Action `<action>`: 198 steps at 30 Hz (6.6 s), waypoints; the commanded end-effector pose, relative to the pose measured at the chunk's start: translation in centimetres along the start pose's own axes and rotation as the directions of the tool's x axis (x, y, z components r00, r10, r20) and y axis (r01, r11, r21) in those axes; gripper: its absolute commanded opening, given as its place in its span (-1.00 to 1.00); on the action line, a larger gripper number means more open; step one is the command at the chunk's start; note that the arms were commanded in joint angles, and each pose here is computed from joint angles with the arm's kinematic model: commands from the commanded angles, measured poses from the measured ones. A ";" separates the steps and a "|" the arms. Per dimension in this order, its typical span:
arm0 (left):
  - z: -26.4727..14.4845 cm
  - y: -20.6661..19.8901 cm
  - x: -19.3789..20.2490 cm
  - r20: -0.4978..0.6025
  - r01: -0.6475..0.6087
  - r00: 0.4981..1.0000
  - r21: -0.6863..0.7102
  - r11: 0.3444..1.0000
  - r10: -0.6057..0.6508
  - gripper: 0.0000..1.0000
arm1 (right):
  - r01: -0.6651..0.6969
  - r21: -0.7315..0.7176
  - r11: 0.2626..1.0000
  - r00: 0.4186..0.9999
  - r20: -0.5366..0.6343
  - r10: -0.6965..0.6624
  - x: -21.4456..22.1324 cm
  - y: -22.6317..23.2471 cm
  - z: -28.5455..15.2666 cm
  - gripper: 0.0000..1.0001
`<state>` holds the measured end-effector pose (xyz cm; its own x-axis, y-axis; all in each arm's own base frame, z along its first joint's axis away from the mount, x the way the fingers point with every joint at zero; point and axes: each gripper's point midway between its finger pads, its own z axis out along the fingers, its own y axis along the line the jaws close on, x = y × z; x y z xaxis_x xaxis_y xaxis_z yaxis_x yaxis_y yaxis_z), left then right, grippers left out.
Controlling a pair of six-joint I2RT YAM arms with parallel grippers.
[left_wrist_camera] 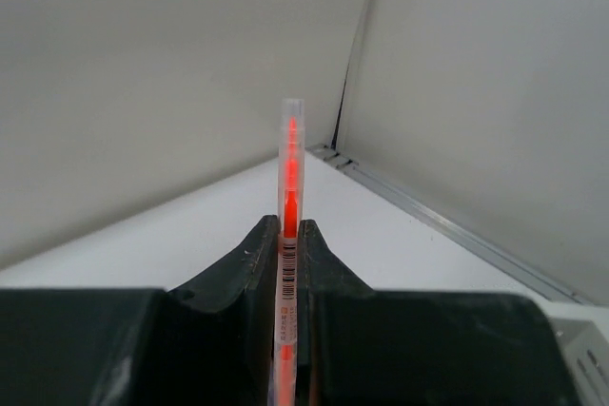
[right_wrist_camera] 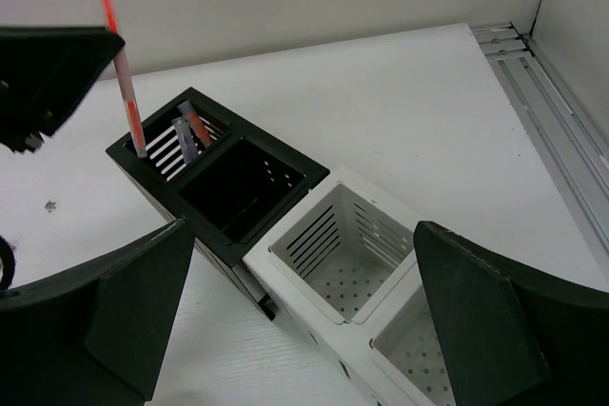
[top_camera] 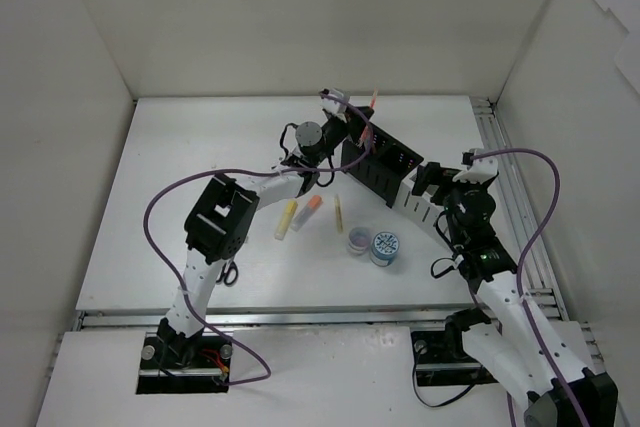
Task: Sort the stationery into containers
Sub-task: Place the pen in the storage box, then pick up the pen from the center of the board, then place the pen in the storage box, then pick up the pen from the center of the board, then place the pen in the storage box.
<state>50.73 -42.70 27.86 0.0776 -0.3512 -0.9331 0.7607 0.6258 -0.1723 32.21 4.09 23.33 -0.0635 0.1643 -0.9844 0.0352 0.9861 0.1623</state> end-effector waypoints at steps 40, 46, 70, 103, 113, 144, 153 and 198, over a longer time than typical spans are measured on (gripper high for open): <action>-20.9 -0.2 -10.8 -0.043 0.042 0.997 -0.317 0.947 -0.059 0.99 | 0.066 -0.450 0.890 0.923 -0.312 -0.226 5.1 14.0 1.7 0.96; -33.4 2.0 -5.8 -0.344 -0.045 0.911 -0.632 0.774 -0.228 0.99 | 0.100 -0.422 0.901 0.832 -0.462 -0.309 10.4 17.1 2.8 0.96; -44.6 3.1 -5.1 -0.352 -0.113 0.870 -0.823 0.557 -0.344 0.99 | 0.156 -0.284 0.946 0.569 -0.758 -0.321 24.4 18.6 6.8 -0.30; -39.2 2.2 -7.6 -0.383 -0.108 0.893 -0.693 0.713 -0.238 0.99 | 0.248 -0.545 0.800 0.958 0.258 -0.122 -6.5 19.4 16.2 -0.98; -37.6 3.8 -6.2 -0.435 -0.141 0.864 -0.694 0.706 -0.255 0.99 | 0.168 -0.604 0.779 0.981 0.182 -0.070 -1.5 17.8 19.3 -0.87; -23.4 -1.0 8.8 -0.857 -0.105 0.506 0.052 0.993 0.098 0.93 | 0.010 -0.005 1.000 0.964 -0.266 -0.011 0.2 3.9 3.4 0.96; -22.6 -0.1 13.5 -0.908 -0.079 0.413 0.047 0.996 0.076 0.65 | 0.012 0.030 0.999 0.973 -0.231 -0.004 -0.6 1.9 0.6 0.96; -2.1 -11.1 -10.0 -0.102 -0.040 0.992 0.330 0.943 0.078 -1.00 | -0.155 0.175 0.972 0.986 0.097 0.139 -4.1 -2.9 -4.4 0.96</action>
<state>41.21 -42.52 31.13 -0.0593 -0.0020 -0.9982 0.8808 0.4704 -0.0533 27.30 1.52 24.60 -0.0942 0.2439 -0.9652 0.1892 0.9562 0.2231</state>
